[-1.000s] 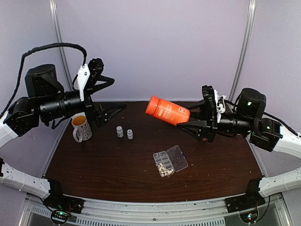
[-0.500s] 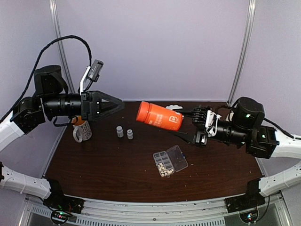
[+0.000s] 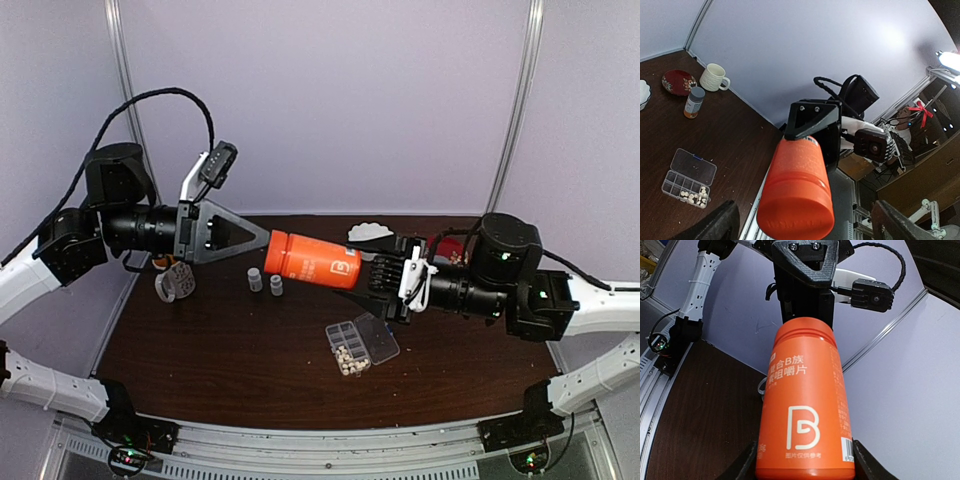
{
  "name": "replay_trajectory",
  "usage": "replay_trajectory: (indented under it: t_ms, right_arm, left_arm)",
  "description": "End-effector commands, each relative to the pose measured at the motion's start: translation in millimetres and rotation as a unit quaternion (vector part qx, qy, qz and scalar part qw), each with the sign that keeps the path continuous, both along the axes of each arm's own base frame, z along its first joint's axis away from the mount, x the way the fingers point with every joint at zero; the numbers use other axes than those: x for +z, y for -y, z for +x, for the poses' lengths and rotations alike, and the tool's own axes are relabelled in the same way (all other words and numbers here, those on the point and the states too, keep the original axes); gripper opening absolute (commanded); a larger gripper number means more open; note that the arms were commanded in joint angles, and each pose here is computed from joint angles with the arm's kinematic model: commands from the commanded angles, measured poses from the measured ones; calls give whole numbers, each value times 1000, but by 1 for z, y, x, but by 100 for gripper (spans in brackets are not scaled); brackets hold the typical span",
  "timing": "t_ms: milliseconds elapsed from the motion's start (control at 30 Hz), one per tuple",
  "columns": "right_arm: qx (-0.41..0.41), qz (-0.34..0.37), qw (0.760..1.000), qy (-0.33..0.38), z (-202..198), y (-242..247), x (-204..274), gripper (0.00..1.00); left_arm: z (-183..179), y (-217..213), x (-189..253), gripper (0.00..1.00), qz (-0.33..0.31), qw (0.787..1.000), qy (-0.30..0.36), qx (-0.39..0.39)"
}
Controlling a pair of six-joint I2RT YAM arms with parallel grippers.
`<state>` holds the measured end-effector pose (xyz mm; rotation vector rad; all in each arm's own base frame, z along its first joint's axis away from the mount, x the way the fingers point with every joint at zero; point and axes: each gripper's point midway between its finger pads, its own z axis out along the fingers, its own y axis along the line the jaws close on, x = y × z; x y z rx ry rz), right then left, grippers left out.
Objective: Sort the pills into containers
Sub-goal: Screw the lid of the pill bottle onto the pill bottle.
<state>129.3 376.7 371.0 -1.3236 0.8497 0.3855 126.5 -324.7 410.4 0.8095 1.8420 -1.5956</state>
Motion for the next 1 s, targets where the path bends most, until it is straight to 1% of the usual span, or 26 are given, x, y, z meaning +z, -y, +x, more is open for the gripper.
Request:
replay_trajectory:
  t_ms: [0, 200, 233, 333, 367, 433, 567, 633, 767, 900, 933, 967]
  right_arm:
    - [-18, 27, 999, 25, 0, 0, 27, 0]
    - [-24, 27, 999, 25, 0, 0, 26, 0]
    - [-26, 26, 999, 25, 1, 0, 26, 0]
    - [-29, 23, 999, 27, 2, -1, 25, 0]
    - [-30, 23, 999, 27, 2, -1, 25, 0]
    - [-31, 21, 999, 27, 3, -1, 24, 0]
    - [-34, 15, 999, 26, 5, -3, 21, 0]
    - [-34, 12, 999, 24, 5, -5, 21, 0]
    - [-33, 5, 999, 23, 6, -7, 18, 0]
    - [-34, -2, 999, 15, 7, -7, 17, 0]
    - [-33, -2, 999, 9, 6, -7, 17, 0]
    - [-31, -1, 1000, -1, 6, -7, 18, 0]
  left_arm:
    - [-1, 3, 4, 95, -10, 1000, -1, -11]
    - [2, 4, -3, 96, 2, 1000, -7, -4]
    - [1, 4, -2, 93, 1, 1000, -7, -7]
    - [0, 5, -2, 79, 1, 1000, -9, -14]
    - [-1, 5, -2, 76, 0, 1000, -9, -16]
    - [0, 6, -4, 74, 2, 1000, -11, -16]
    - [0, 6, -7, 73, 6, 1000, -15, -17]
    - [-1, 7, -9, 69, 8, 1000, -18, -21]
    - [-1, 7, -11, 63, 11, 999, -22, -22]
    - [-3, 8, -12, 51, 11, 999, -20, -27]
    - [-3, 8, -11, 46, 11, 999, -19, -29]
    - [-3, 8, -11, 38, 11, 999, -14, -31]
